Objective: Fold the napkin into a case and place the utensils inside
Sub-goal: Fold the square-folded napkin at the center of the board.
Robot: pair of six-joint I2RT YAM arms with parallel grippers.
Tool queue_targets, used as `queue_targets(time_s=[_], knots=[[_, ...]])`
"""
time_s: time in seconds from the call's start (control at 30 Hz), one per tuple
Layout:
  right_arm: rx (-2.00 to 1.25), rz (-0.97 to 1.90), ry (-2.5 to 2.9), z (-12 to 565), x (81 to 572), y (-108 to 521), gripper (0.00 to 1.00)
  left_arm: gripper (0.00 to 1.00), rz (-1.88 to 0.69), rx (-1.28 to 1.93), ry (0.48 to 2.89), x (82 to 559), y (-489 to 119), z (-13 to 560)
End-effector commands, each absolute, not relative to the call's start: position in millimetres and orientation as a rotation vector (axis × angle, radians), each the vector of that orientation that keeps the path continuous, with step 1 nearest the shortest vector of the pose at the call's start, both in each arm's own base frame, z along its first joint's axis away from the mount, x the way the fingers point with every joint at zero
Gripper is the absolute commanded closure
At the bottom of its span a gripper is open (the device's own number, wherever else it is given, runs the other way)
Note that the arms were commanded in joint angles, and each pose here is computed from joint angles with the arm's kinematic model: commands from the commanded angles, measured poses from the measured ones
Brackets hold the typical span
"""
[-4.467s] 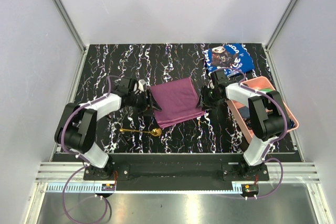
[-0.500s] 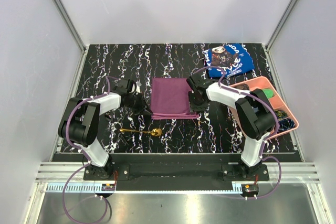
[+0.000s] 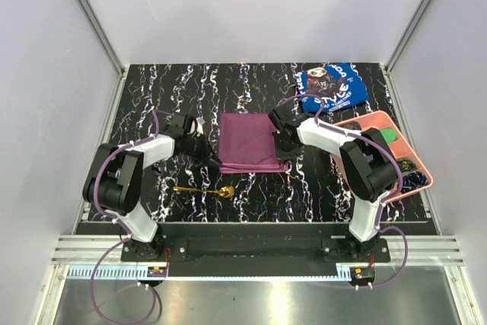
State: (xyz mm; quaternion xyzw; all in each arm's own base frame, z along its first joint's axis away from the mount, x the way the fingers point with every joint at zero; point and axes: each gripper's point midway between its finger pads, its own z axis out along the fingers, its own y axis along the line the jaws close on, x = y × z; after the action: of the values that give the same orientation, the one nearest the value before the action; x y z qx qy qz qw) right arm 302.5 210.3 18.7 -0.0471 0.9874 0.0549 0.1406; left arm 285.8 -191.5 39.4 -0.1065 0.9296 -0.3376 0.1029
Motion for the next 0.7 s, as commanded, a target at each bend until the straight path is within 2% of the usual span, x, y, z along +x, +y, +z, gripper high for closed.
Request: queue_targets(time_s=[0.0,0.1,0.37,0.67], knots=[[-0.156,0.139,2.780,46,315,214,0.88,1.00,-1.062,-0.257,2.649,300,-200,70],[-0.162,0.149,2.781,49,314,215,1.00,1.00,-1.080,-0.254,2.638,301,-202,75],[-0.189,0.137,2.770,63,309,207,1.00,1.00,-1.160,-0.260,2.616,292,-212,93],[-0.199,0.143,2.820,51,294,204,1.00,1.00,-1.180,-0.298,2.691,266,-220,62]])
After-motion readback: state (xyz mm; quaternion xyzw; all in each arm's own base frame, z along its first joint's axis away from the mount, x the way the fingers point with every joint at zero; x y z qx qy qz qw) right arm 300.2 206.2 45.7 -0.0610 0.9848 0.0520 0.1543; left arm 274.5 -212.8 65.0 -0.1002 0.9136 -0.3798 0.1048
